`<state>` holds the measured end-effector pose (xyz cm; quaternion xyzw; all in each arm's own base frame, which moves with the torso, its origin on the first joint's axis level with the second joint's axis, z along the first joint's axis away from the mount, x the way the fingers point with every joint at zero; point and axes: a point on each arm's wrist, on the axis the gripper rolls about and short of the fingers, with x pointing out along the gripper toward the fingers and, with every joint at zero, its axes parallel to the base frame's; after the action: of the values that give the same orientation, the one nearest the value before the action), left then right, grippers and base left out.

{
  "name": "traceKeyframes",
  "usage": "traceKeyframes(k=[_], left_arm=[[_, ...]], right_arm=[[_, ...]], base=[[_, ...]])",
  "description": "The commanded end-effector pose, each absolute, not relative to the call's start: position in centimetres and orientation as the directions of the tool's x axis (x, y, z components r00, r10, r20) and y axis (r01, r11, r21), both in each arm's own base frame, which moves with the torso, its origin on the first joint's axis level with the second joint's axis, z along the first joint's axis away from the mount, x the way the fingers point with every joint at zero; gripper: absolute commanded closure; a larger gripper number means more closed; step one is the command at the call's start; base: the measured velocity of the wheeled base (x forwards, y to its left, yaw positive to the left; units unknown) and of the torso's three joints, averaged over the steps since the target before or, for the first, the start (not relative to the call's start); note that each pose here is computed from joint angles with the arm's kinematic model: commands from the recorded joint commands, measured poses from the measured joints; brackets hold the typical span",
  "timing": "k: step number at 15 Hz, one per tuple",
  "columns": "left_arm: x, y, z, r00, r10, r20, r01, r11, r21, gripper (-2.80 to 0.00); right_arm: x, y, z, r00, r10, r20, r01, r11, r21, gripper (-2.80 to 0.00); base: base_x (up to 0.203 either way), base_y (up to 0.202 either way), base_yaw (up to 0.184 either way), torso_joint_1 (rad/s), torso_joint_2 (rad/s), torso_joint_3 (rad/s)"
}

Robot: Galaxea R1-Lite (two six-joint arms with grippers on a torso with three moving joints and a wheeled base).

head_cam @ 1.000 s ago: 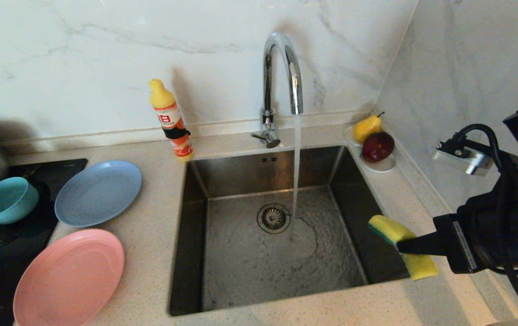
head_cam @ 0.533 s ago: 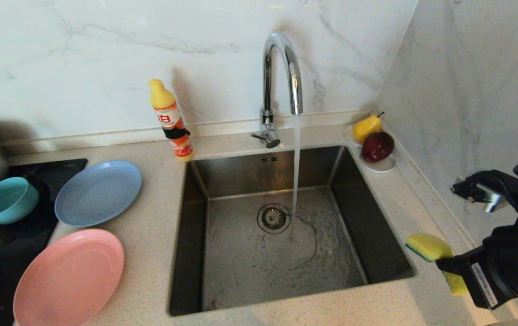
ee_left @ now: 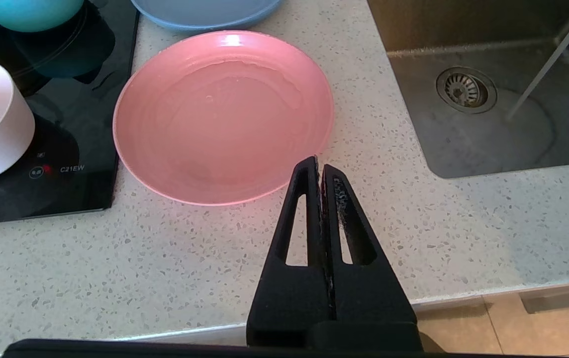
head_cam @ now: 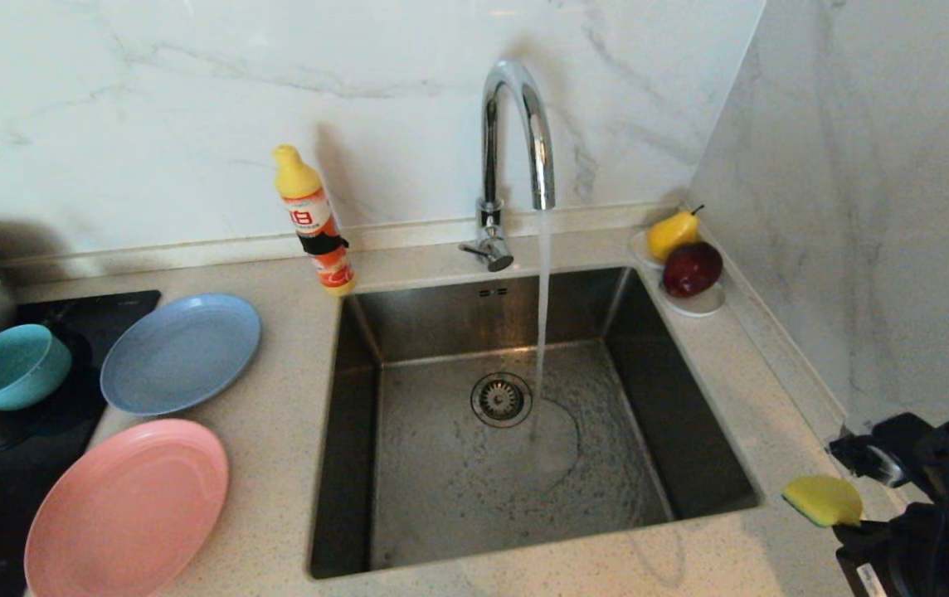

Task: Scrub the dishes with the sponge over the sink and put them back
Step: Put down the sponge

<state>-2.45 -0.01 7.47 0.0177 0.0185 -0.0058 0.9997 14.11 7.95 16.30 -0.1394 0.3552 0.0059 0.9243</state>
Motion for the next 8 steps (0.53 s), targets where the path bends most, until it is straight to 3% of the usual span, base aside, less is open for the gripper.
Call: traceKeyframes(k=[1, 8], left_arm=[[-2.4, 0.0, 7.5, 0.999, -0.011, -0.040, 0.012, 0.999, 0.035, 0.00], [-2.4, 0.0, 7.5, 0.999, -0.011, -0.040, 0.012, 0.999, 0.035, 0.00]], right_arm=[[14.8, 8.0, 14.2, 0.737, -0.115, -0.666, -0.089, 0.960, -0.265, 0.00], [17.3, 7.5, 10.9, 0.725, -0.180, -0.665, -0.017, 0.961, -0.278, 0.00]], base=[[0.000, 0.000, 0.000, 0.000, 0.00, 0.000], [0.000, 0.000, 0.000, 0.000, 0.00, 0.000]])
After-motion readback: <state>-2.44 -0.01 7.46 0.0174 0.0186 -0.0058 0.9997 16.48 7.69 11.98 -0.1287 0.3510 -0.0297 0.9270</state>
